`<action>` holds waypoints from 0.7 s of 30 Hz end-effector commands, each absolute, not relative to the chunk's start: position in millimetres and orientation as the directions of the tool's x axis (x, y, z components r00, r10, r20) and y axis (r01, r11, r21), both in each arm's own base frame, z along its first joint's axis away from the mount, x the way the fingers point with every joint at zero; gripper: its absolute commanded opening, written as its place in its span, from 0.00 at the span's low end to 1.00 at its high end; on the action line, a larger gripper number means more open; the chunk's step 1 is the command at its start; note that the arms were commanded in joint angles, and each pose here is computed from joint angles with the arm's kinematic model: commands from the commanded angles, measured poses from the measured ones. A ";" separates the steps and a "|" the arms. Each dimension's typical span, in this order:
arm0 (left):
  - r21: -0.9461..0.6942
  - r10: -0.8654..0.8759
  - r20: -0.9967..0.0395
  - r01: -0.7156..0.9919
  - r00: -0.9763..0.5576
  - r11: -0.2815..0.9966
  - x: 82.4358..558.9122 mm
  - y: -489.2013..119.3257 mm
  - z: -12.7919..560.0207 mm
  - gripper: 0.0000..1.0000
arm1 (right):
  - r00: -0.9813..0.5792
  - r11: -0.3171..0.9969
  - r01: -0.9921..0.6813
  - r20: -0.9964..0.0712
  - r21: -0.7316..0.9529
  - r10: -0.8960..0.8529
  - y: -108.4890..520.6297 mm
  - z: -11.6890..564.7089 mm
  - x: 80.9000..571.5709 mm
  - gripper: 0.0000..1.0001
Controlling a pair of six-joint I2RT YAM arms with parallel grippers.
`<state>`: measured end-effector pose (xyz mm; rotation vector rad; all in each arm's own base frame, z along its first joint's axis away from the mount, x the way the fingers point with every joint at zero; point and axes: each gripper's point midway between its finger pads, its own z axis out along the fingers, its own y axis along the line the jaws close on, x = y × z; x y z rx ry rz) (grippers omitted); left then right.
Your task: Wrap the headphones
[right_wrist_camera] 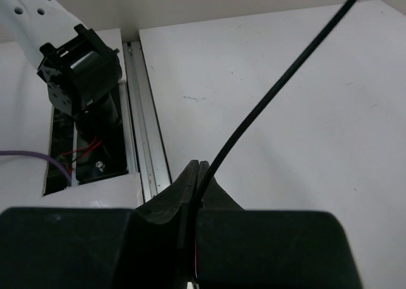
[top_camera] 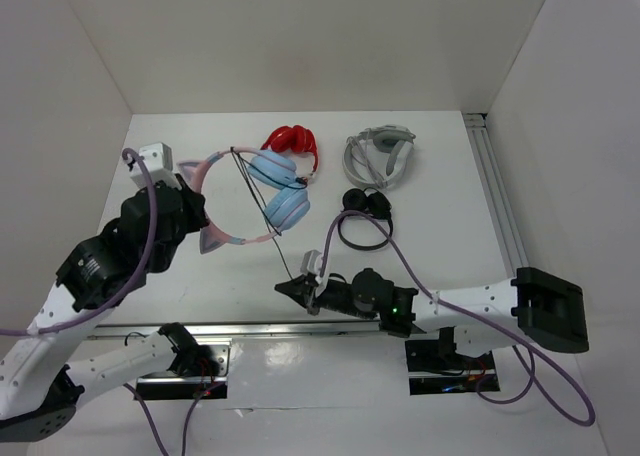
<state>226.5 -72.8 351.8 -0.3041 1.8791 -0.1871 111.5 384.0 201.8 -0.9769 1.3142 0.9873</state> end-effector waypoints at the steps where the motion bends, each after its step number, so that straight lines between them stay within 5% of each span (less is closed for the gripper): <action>1: -0.390 -0.418 -0.897 -0.188 -0.145 0.901 245.3 -67.7 384.7 0.00 | 0.073 0.333 -0.941 -0.997 -0.062 0.021 388.9 219.8 104.3 0.00; 21: -0.086 -0.114 -0.953 -0.112 -0.280 0.990 265.4 -81.1 342.5 0.00 | 0.156 0.387 -0.904 -0.983 -0.183 -0.099 380.4 251.6 97.4 0.06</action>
